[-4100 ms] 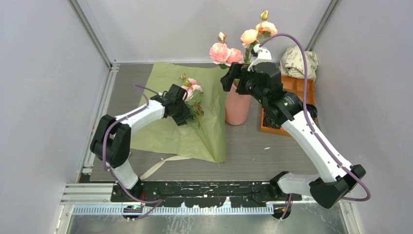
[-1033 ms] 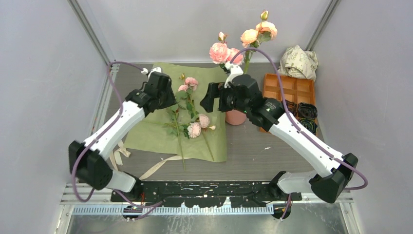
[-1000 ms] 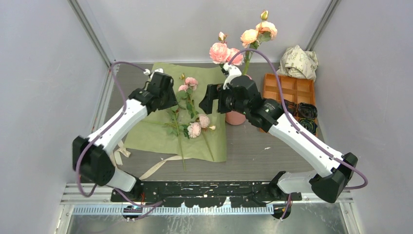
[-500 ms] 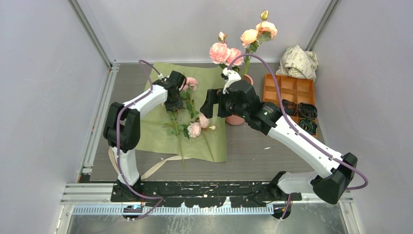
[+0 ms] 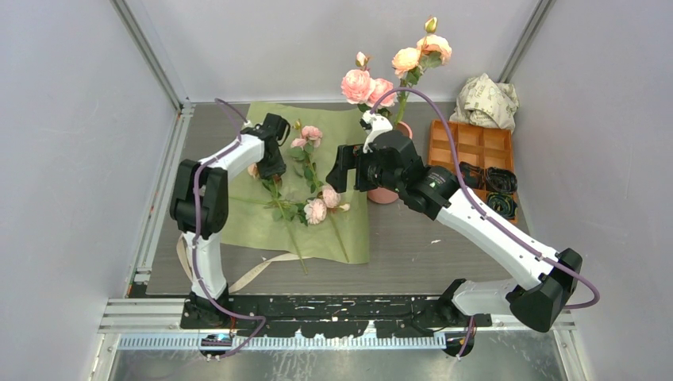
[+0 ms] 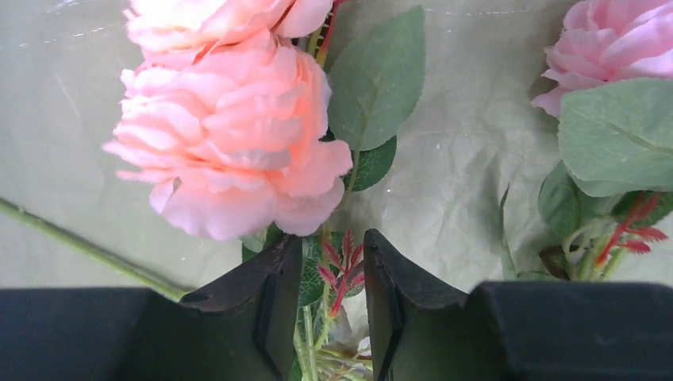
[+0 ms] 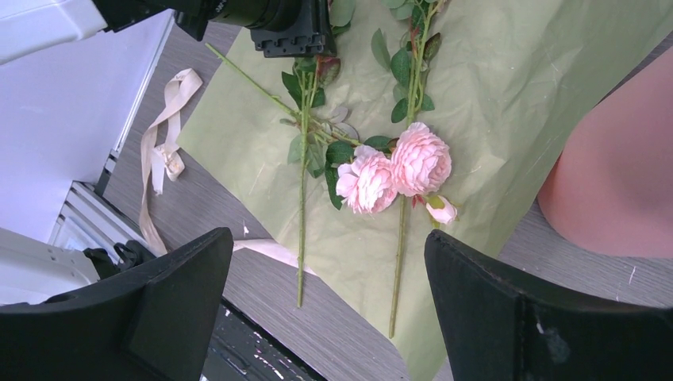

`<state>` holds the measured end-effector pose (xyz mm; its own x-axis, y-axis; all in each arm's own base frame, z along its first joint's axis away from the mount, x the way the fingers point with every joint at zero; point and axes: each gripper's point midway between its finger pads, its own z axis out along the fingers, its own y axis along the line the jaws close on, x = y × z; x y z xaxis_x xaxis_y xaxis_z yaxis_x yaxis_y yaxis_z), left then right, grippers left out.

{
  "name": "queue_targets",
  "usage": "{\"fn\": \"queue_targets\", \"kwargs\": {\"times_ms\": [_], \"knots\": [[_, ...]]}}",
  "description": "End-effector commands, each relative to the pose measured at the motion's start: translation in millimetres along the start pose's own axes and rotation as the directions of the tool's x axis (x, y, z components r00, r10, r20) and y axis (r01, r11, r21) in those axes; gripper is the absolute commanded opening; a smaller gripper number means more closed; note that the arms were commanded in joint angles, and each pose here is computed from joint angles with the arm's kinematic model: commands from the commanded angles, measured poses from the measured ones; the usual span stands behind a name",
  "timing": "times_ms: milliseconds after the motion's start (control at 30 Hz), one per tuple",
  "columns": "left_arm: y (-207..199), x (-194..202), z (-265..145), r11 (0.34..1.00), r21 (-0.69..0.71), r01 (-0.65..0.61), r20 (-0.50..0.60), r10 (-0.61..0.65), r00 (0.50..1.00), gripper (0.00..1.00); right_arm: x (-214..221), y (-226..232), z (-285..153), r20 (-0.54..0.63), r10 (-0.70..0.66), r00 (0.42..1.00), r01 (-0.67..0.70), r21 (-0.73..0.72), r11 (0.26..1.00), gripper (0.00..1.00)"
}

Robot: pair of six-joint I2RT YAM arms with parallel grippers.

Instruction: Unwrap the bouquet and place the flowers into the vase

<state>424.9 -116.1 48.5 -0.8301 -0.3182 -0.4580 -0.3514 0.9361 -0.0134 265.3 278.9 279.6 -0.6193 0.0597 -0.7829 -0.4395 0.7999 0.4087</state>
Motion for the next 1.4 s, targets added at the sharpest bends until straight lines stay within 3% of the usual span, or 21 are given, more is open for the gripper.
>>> {"fn": "queue_targets", "kwargs": {"times_ms": [0, 100, 333, 367, 767, 1000, 1100, 1200, 1367], "knots": [[-10, -5, 9, 1.0, 0.017, -0.012, 0.004, 0.012, 1.0, 0.35, -15, 8, -2, 0.054, 0.004, 0.999, -0.003, -0.019, 1.0, 0.96], [-8, 1, 17, 1.0, 0.008, -0.014, -0.019, 0.014, 1.0, 0.32, -15, 6, -2, 0.057, 0.004, 0.998, -0.004, -0.012, 1.0, 0.96], [-3, 11, 28, 1.0, 0.016, -0.006, -0.058, 0.007, 0.998, 0.01, -13, 3, 1, 0.056, 0.008, 0.998, -0.008, 0.003, 1.0, 0.96], [-4, 10, 25, 1.0, 0.026, -0.003, -0.053, 0.004, 0.999, 0.0, -13, 2, 0, 0.056, 0.008, 0.998, -0.009, 0.004, 1.0, 0.96], [-41, -52, -91, 0.944, 0.33, -0.015, 0.14, -0.033, 0.99, 0.0, -13, 1, 1, 0.066, 0.024, 0.998, -0.025, 0.009, 1.0, 0.95], [-44, -52, -131, 0.901, 0.432, -0.043, 0.179, -0.039, 0.983, 0.0, -13, 1, 1, 0.069, 0.027, 0.997, -0.028, 0.008, 1.0, 0.95], [-50, -33, -117, 0.884, 0.465, -0.046, 0.119, -0.011, 0.993, 0.02, -13, 2, 1, 0.067, 0.029, 0.997, -0.029, 0.004, 1.0, 0.95], [-54, -7, -89, 0.888, 0.459, 0.0, 0.002, -0.001, 1.0, 0.14, -12, 2, 2, 0.064, 0.028, 0.998, -0.028, 0.001, 1.0, 0.95], [-69, 33, -54, 0.868, 0.474, 0.147, -0.204, -0.054, 0.977, 0.25, -11, -1, 0, 0.066, 0.024, 0.998, -0.025, 0.012, 1.0, 0.95]]}}
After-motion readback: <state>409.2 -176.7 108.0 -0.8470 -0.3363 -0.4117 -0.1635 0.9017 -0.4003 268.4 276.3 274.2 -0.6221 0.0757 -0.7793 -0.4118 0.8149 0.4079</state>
